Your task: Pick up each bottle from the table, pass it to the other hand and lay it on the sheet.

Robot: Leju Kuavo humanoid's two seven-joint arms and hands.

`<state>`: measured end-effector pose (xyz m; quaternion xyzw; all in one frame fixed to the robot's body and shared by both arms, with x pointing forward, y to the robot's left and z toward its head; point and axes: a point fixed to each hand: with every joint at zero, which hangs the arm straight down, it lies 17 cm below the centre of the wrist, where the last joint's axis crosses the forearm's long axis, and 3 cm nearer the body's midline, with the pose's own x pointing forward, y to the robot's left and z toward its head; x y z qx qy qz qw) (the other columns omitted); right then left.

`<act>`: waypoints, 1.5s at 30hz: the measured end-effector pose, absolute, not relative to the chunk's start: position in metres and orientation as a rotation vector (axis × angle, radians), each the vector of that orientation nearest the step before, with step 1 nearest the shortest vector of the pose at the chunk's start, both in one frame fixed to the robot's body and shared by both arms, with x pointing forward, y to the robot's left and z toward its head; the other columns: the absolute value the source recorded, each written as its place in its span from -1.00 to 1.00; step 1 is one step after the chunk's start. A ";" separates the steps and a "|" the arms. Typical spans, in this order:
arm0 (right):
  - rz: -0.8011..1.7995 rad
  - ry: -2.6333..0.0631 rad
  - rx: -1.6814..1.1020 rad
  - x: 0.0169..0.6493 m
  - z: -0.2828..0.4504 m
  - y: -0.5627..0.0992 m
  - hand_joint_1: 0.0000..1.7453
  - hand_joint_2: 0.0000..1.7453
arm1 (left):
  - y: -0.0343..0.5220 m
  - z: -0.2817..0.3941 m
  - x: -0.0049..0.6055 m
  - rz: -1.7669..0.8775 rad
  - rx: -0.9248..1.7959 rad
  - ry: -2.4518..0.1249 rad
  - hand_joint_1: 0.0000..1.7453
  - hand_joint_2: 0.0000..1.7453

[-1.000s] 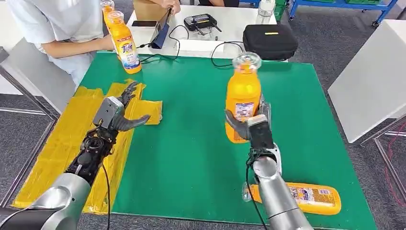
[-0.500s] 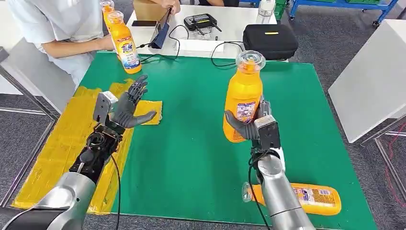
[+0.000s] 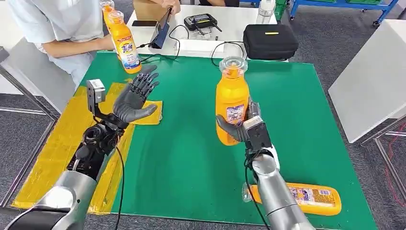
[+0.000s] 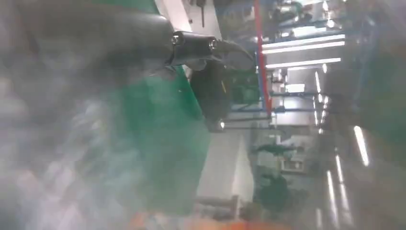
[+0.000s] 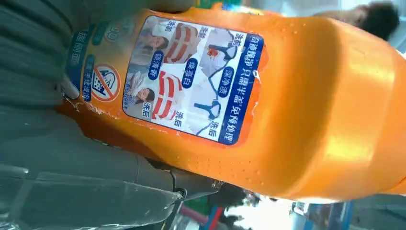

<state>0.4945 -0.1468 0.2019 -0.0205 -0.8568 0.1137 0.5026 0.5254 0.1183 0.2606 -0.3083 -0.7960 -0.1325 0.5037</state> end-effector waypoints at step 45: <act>0.766 -2.044 0.242 0.462 0.204 0.006 1.00 1.00 | 0.048 0.280 0.472 -0.559 -0.799 -2.011 -1.00 1.00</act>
